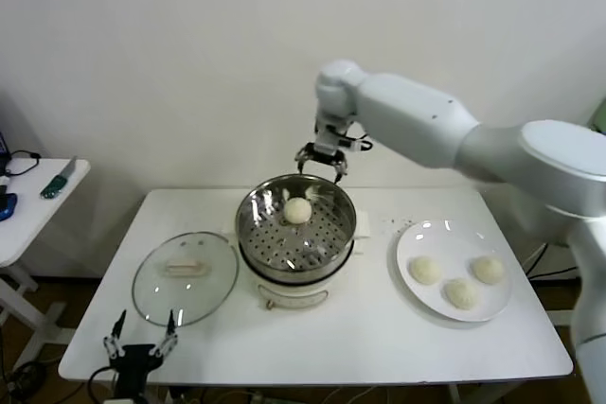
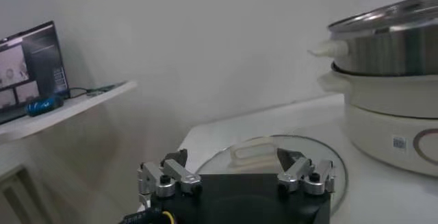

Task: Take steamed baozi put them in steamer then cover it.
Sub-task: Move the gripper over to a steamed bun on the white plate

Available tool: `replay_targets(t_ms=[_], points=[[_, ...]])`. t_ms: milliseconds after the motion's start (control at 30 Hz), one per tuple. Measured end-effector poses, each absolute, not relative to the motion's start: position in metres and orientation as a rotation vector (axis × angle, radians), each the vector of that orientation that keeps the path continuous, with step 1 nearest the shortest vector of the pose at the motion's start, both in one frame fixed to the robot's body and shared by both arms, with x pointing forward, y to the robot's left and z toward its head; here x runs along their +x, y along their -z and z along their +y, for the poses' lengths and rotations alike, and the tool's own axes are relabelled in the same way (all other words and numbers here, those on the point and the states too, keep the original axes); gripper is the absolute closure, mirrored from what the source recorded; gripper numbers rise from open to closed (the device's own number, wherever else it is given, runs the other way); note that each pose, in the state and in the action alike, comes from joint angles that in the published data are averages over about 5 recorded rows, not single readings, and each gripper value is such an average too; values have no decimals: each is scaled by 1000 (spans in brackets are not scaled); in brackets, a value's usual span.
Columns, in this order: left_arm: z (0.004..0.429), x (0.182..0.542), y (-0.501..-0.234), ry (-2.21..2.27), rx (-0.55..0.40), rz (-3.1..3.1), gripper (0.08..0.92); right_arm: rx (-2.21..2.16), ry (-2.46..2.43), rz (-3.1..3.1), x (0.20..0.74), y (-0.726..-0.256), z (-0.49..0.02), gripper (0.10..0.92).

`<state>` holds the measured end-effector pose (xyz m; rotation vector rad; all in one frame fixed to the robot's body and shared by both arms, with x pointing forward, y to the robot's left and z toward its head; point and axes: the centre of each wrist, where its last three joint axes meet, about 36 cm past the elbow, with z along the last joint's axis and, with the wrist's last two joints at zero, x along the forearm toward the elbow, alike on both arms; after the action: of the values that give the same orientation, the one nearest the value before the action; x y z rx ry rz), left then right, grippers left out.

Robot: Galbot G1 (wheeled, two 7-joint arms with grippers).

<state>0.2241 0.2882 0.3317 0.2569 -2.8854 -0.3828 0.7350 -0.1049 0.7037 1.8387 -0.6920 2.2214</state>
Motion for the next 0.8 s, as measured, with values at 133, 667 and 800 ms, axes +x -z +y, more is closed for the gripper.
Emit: replay_targets(t_ms=[133, 667, 800], points=[[287, 225, -334, 382, 257, -2890, 177, 1724, -2043, -947, 728, -707, -159, 200], [289, 218, -339, 395, 277, -2880, 177, 1381, -1344, -1359, 682, -598, -335, 200], [289, 215, -337, 392, 283, -2871, 177, 1341, -1279, -1359, 677, -567, -352, 200]])
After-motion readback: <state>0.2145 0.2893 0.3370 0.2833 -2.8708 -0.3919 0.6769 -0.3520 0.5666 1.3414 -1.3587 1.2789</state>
